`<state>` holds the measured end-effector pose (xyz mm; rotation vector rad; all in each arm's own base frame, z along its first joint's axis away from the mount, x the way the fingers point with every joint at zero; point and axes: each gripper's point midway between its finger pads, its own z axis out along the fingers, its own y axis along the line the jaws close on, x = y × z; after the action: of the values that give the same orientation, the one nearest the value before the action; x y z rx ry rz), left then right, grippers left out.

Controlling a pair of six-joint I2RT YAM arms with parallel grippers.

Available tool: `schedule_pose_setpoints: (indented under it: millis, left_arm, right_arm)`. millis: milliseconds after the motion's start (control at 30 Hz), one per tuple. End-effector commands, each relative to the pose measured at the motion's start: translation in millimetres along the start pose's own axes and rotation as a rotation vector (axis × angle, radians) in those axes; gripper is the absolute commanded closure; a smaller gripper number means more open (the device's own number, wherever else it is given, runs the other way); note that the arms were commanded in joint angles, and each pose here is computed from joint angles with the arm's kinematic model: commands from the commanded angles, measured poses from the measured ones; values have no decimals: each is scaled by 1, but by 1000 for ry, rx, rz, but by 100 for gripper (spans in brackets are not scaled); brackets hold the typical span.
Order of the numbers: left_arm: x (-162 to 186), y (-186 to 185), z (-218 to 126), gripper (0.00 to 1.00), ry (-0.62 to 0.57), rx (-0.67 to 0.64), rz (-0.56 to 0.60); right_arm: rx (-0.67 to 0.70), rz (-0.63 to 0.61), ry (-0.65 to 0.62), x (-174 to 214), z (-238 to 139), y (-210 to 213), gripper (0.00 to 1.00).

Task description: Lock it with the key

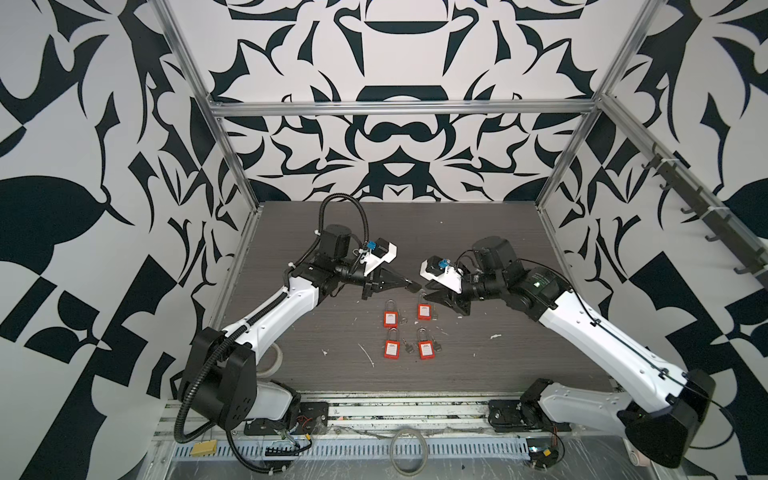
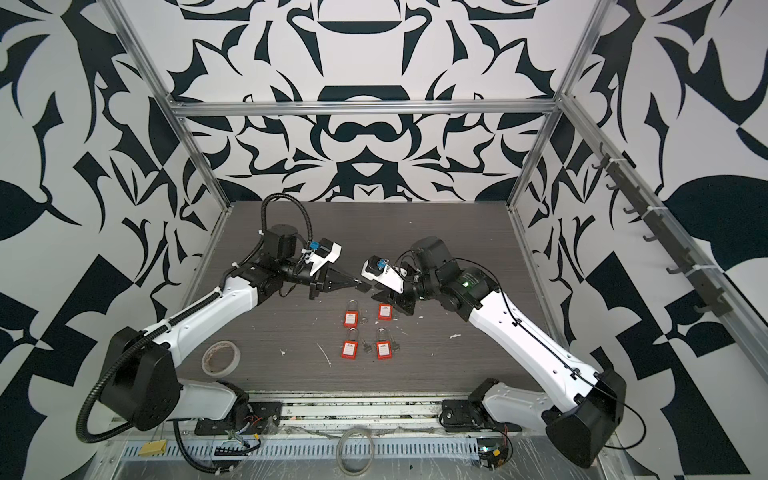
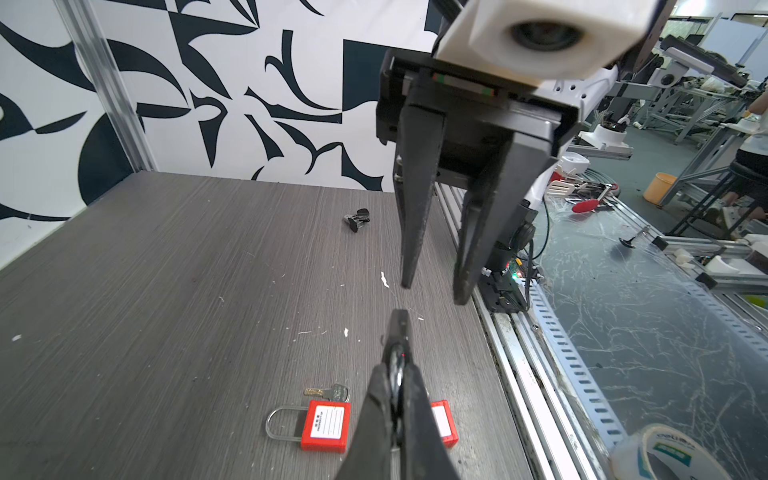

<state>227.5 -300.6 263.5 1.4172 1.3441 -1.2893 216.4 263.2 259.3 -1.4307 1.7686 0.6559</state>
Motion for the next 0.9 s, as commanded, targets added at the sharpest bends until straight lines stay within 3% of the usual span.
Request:
schedule_pose_setpoints:
  millis: [0,167,633,867]
  left_arm:
    - [-12,-10,-1,100,-21,38,31]
    - [-14,-14,-1,100,-21,37,42]
    - [-18,-19,3,100,-16,46,67]
    - [-20,-18,3,100,-7,53,70]
  right_arm:
    - [16,-7,-30,-10,-1,-6,72]
    - [80,-17,-3,-7,-1,-20,75]
    - [-15,6,-11,-9,7,-10,85]
    - [-97,38,19,-3,6,3,97]
